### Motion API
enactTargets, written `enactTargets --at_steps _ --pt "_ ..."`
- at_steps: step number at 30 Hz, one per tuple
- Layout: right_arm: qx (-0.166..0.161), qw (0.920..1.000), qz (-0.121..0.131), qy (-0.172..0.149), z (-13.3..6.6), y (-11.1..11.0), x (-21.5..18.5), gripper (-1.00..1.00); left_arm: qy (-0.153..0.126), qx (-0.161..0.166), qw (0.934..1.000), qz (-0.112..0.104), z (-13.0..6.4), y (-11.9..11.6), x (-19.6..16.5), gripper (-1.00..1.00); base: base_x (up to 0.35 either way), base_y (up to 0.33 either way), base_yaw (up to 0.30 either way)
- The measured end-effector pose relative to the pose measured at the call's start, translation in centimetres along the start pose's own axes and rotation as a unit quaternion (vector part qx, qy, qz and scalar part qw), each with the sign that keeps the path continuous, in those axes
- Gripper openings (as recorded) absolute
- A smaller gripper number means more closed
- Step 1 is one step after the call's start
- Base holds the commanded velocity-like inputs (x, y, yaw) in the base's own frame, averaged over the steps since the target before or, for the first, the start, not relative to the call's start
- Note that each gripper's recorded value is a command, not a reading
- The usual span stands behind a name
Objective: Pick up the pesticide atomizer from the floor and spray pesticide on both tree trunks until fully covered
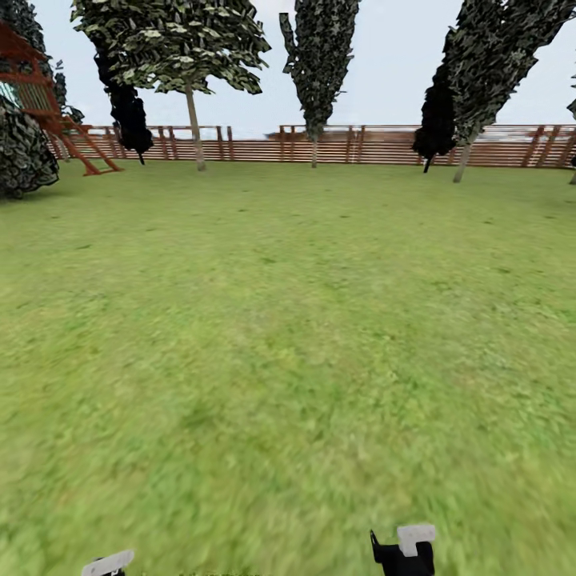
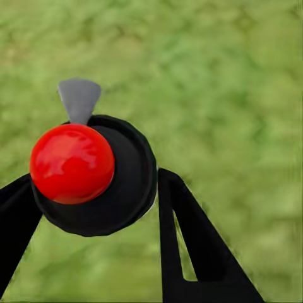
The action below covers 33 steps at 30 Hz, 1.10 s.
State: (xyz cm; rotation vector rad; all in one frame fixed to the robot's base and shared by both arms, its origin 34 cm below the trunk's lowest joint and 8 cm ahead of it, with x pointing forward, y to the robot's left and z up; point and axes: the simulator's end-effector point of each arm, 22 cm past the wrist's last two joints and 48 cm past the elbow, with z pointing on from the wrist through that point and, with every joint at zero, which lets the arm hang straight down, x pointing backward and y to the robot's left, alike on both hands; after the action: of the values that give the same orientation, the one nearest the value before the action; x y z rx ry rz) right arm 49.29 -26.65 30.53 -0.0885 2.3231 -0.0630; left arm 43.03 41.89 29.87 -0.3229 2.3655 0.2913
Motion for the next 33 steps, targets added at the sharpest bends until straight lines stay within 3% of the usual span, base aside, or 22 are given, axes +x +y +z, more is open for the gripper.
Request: enactTargets --at_steps 8,16,29,33 --pt "0.0 1.0 0.0 0.0 0.0 0.0 0.0 1.0 0.0 0.0 1.0 0.0 0.0 0.0 0.0 -1.0 0.0 0.251 0.279" --pt "0.0 1.0 0.0 0.0 -0.01 -0.02 -0.01 1.0 0.0 0.0 1.0 0.0 0.0 -0.02 -0.02 -1.0 0.023 0.031 0.279" --pt "0.0 1.0 0.0 0.0 -0.02 -0.03 -0.03 1.0 -0.001 0.0 1.0 0.0 -0.03 -0.05 -0.03 -1.0 0.309 0.032 0.277" --pt "0.002 1.0 0.0 0.0 -0.03 -0.24 -0.02 1.0 -0.001 0.001 1.0 0.0 -0.03 -0.13 -0.02 -1.0 0.338 0.087 0.073"
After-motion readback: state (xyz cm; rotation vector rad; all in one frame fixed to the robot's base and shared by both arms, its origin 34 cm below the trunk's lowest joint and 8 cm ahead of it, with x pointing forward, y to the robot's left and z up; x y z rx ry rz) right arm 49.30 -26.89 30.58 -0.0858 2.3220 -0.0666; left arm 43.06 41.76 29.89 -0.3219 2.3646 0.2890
